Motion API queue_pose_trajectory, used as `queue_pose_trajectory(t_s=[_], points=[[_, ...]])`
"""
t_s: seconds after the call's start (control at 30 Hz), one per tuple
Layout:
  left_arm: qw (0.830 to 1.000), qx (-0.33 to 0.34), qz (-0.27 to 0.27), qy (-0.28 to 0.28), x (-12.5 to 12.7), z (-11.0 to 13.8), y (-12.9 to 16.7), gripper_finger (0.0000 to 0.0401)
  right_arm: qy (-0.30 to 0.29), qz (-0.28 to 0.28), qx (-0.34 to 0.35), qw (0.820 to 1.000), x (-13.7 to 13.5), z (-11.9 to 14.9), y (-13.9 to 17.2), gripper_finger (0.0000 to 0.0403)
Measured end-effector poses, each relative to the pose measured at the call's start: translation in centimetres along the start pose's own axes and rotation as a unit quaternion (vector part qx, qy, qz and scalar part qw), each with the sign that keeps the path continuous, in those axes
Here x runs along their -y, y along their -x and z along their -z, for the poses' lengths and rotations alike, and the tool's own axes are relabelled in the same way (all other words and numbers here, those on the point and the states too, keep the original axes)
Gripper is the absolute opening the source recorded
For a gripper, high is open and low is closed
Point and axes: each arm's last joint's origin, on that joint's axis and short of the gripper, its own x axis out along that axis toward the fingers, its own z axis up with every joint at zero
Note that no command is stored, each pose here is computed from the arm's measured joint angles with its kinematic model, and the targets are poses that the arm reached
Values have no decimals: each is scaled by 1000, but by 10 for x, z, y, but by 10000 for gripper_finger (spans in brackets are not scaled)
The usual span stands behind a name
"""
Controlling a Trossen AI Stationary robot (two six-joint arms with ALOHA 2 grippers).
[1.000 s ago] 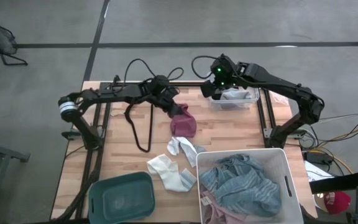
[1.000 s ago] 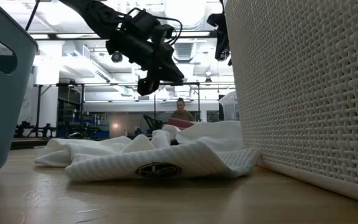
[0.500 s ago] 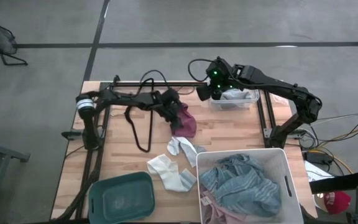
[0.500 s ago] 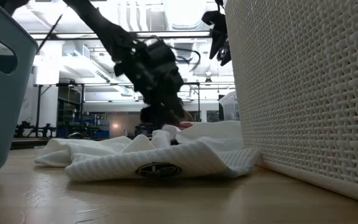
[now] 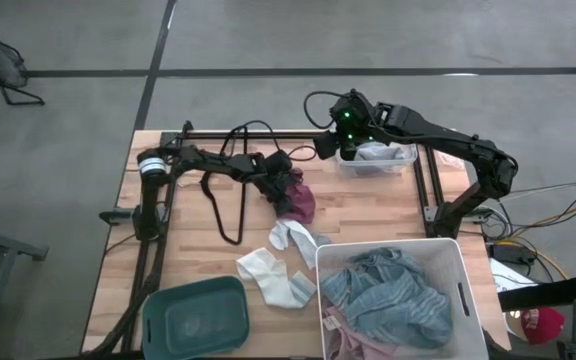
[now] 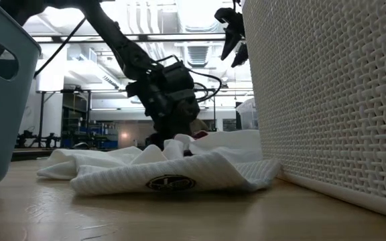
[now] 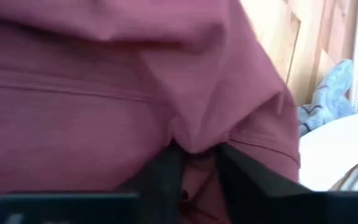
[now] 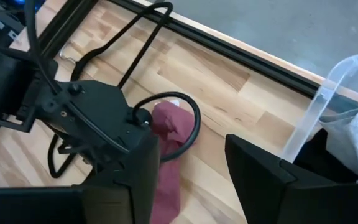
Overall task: Pick & Place Cloths
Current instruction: Put the red boxer into the transparent bin
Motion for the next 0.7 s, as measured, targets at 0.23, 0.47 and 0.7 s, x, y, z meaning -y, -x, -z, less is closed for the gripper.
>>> queue_pose_trajectory(t_s=[0.23, 0.47, 0.7], points=[[1000, -5, 15, 9, 0, 0, 3, 13, 0, -13, 15, 1000, -3, -3, 0, 156], [999, 35, 36, -3, 17, -10, 31, 6, 0, -17, 16, 1000, -4, -3, 0, 130], [991, 122, 36, -44, 48, -20, 91, 4, 13, -39, 2, 999, -7, 0, 0, 104]])
